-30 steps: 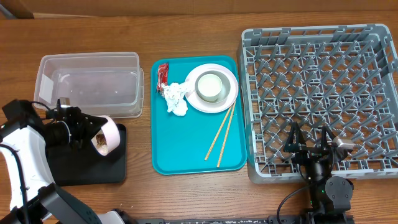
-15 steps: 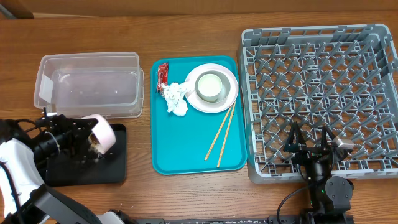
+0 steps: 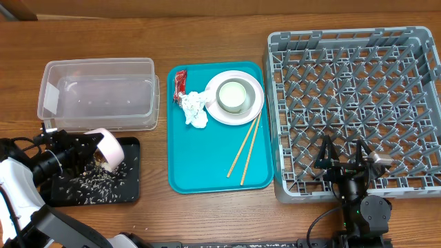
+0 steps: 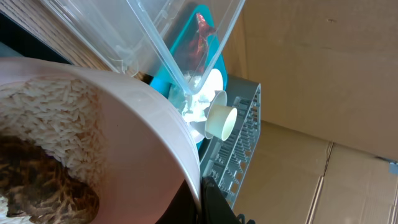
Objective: Sort waste into correct bins and load items into the dishwasher
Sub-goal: 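Tilt the pink bowl to dump rice onto the black tray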
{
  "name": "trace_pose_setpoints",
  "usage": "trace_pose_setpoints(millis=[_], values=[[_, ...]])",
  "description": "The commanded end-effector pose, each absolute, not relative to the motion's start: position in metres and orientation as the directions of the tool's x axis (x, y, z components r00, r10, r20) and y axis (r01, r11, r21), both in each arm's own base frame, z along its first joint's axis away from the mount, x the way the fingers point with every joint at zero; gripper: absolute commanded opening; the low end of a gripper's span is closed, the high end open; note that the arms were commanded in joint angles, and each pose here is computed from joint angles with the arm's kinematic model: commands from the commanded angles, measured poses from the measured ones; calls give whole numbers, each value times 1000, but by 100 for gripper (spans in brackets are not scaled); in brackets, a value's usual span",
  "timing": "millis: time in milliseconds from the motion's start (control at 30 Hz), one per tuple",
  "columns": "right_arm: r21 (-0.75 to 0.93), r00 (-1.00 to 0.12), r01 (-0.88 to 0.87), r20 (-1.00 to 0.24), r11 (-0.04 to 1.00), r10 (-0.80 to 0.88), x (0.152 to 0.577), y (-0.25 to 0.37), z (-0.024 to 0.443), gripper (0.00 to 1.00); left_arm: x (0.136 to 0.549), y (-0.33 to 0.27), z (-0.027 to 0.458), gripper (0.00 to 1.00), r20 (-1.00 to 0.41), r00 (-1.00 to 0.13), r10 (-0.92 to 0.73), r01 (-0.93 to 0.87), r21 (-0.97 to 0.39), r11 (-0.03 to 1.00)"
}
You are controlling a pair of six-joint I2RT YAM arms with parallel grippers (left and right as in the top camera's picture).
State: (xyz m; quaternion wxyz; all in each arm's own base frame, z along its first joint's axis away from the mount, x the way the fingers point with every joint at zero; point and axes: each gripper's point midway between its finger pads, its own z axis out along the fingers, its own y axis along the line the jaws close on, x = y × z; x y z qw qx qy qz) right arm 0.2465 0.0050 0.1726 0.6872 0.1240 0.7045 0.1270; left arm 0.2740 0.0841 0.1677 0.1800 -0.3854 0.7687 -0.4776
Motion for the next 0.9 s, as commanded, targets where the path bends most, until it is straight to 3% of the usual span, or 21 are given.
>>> trace_pose_setpoints(millis=[0,300,367,867], values=[[347,-18,1,-938,938,347,246,4,171,100,274,83,174,4,84,-639,-764,-386,-895,224],[347,-18,1,-938,938,347,246,4,171,100,270,77,177,4,132,-635,-761,-406,-895,184],[347,-18,1,-938,938,347,246,4,171,100,277,86,174,4,69,-635,-770,-377,-897,231],[347,-18,1,-938,938,347,246,4,171,100,274,84,168,4,156,-605,-781,-441,-882,166]])
